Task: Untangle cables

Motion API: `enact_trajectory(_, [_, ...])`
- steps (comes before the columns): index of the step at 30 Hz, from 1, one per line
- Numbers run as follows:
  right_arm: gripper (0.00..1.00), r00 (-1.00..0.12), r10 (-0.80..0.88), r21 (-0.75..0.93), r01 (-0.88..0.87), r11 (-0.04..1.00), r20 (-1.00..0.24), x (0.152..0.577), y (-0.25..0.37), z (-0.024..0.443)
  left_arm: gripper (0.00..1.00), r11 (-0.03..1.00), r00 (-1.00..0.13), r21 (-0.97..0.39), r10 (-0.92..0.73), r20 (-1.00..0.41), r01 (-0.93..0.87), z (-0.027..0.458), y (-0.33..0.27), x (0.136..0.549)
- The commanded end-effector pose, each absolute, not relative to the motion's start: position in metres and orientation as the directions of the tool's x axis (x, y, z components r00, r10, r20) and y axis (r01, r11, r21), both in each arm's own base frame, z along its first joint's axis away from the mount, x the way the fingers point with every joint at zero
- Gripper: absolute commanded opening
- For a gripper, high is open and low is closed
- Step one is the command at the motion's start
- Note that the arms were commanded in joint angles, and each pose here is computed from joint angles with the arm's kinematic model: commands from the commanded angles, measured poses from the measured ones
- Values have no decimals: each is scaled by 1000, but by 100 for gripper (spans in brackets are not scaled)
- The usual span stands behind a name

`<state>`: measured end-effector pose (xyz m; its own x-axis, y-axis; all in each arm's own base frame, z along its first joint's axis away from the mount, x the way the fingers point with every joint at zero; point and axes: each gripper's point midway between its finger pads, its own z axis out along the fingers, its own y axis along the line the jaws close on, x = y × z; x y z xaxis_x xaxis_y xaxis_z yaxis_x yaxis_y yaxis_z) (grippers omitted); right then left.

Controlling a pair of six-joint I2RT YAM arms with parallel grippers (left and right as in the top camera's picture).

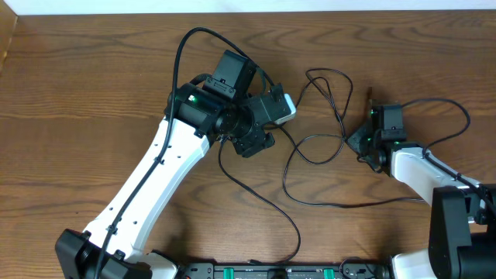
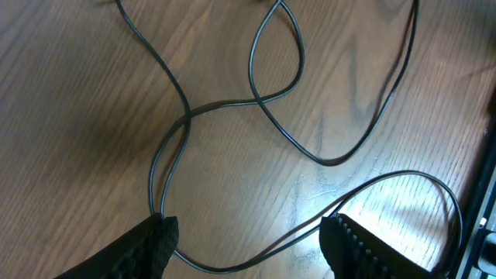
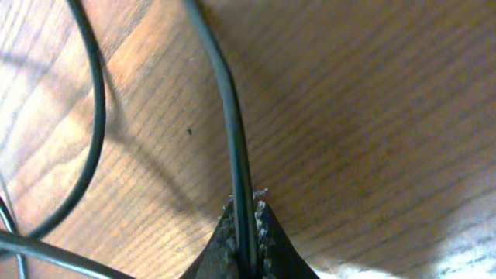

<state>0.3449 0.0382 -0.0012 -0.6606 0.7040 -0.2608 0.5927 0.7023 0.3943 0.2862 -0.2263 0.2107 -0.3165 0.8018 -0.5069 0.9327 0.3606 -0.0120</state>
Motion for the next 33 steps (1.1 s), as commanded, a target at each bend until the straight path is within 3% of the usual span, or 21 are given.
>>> enact_trajectory(1, [1, -670, 678, 387, 563, 730, -303, 347, 25, 5, 65, 356, -324, -34, 802, -502, 934, 206, -227, 285])
enact_trajectory(5, [1, -567, 707, 438, 555, 707, -423, 371, -3, 59, 65, 356, -324, -34, 802, -502, 934, 206, -227, 285])
enact_trajectory(9, [1, -419, 690, 439, 551, 710, -590, 383, -49, 142, 65, 356, -324, -34, 802, -502, 934, 206, -227, 285])
enact_trajectory(14, [1, -248, 579, 329, 625, 708, -777, 368, -108, 245, 65, 356, -324, -34, 802, -502, 934, 206, -227, 285])
enact_trajectory(18, [1, -152, 517, 266, 716, 646, -843, 344, -151, 304, 64, 355, -324, -34, 802, -502, 934, 206, -227, 285])
enact_trajectory(25, [1, 53, 489, 303, 841, 448, -871, 289, -234, 364, 64, 356, -324, -35, 802, -502, 934, 206, -227, 285])
enact_trajectory(33, [1, 203, 459, 330, 919, 215, -865, 219, -304, 373, 65, 355, -323, -34, 802, -502, 934, 206, -227, 285])
